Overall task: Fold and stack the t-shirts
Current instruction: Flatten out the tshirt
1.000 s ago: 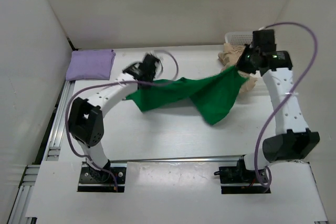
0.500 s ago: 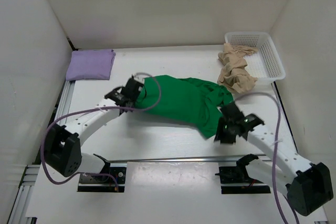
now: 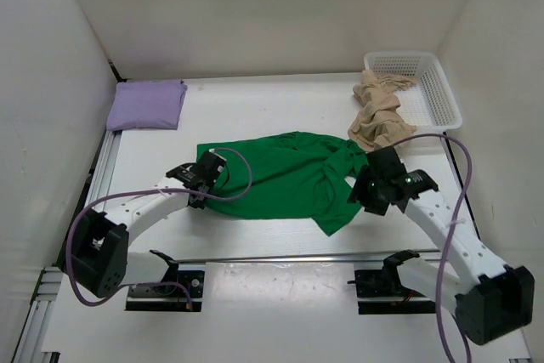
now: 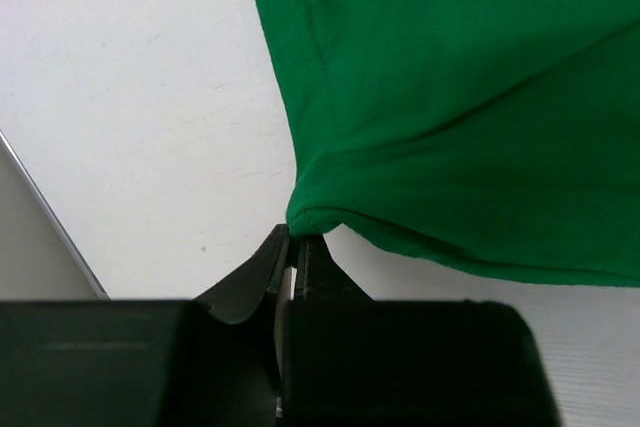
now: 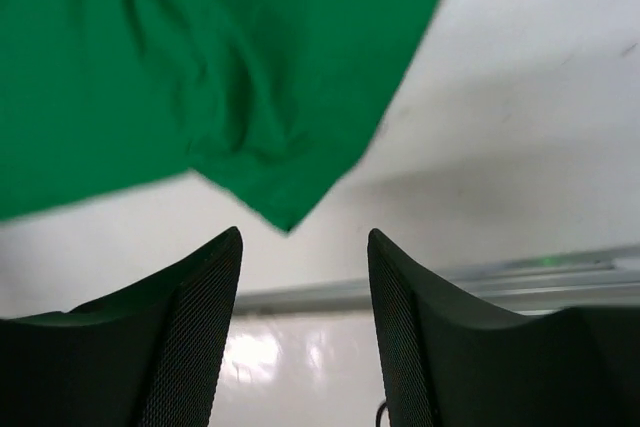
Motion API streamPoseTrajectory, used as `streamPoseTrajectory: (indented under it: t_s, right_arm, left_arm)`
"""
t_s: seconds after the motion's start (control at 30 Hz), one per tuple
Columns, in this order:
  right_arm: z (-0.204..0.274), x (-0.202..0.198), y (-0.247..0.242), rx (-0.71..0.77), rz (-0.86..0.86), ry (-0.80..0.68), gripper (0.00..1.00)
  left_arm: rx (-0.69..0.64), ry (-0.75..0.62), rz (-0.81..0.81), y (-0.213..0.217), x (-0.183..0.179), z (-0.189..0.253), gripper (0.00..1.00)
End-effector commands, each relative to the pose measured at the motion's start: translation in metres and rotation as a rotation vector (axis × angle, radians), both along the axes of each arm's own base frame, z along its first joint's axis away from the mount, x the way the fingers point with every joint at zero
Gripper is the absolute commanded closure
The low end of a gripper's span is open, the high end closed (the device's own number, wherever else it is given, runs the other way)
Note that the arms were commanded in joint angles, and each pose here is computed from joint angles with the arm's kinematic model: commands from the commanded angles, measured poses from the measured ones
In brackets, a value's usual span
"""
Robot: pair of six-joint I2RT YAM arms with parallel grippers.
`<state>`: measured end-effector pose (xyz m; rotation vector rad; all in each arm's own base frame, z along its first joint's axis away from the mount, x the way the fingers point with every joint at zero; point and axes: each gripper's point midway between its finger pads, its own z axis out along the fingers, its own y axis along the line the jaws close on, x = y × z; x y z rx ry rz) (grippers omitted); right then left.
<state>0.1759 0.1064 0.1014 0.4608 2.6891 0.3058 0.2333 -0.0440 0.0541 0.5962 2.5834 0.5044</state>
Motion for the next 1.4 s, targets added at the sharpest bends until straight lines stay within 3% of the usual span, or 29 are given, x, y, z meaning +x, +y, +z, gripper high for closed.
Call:
streamPoseTrajectory:
  t_s: [0.0,0.23,0.43,0.7,0.73,0.77,0.83,0.87,0.93,1.0,1.13,1.17,1.23,1.27,1.3,1.37]
  right_arm:
    - [-0.014,0.034,-0.028,-0.093,-0.064,0.016,0.4]
    - [-0.049,0.079,-0.035,-0.154,0.032,0.131,0.3]
    - [-0.069,0.085,-0.024,-0.1,0.06,0.163,0.29]
    - [-0.098,0.08,-0.04,-0.18,0.054,0.241,0.27]
    - [-0.097,0.082,-0.038,-0.17,0.056,0.23,0.3]
    - [-0.1,0.084,-0.036,-0.161,0.059,0.23,0.43]
    - [-0.107,0.073,-0.032,-0.135,0.071,0.267,0.57]
    - [-0.107,0.075,-0.028,-0.115,0.076,0.258,0.76]
    - [-0.105,0.07,-0.02,-0.066,0.091,0.267,1.0]
    - [-0.098,0.071,-0.011,-0.015,0.107,0.253,1.0]
    - [-0.03,0.133,0.019,0.126,0.147,0.082,1.0]
    - [0.031,0.187,0.027,0.155,0.149,-0.082,1.0]
    - [0.074,0.23,0.027,0.176,0.135,-0.117,1.0]
    - [0.177,0.277,0.032,0.219,0.142,-0.36,1.0]
    - [0.186,0.298,0.022,0.229,0.103,-0.347,1.0]
    - [0.269,0.322,0.011,0.316,0.034,-0.54,1.0]
  left_arm:
    - [-0.045,-0.04,0.023,0.0,0.007,0.008,0.9]
    - [-0.06,-0.068,0.043,0.005,0.007,0.014,0.9]
    - [-0.055,-0.061,0.061,0.011,0.004,0.012,0.9]
    - [-0.059,-0.069,0.081,0.015,0.007,0.015,0.9]
    - [-0.059,-0.069,0.081,0.015,0.007,0.015,0.9]
    - [-0.059,-0.07,0.092,0.016,0.009,0.016,0.9]
    - [-0.059,-0.07,0.092,0.016,0.009,0.016,0.9]
    - [-0.055,-0.062,0.092,0.017,0.007,0.015,0.9]
    - [-0.058,-0.07,0.103,0.019,0.01,0.018,0.9]
    - [-0.061,-0.058,0.112,0.02,0.01,0.016,0.9]
    - [-0.105,-0.117,0.174,0.023,0.043,0.041,0.9]
    - [-0.137,-0.201,0.222,0.025,0.082,0.075,0.9]
    - [-0.187,-0.32,0.263,0.027,0.134,0.124,0.9]
    - [-0.219,-0.459,0.303,0.034,0.185,0.182,0.9]
    - [-0.234,-0.543,0.321,0.038,0.209,0.216,0.9]
    - [-0.239,-0.661,0.358,0.045,0.257,0.26,0.9]
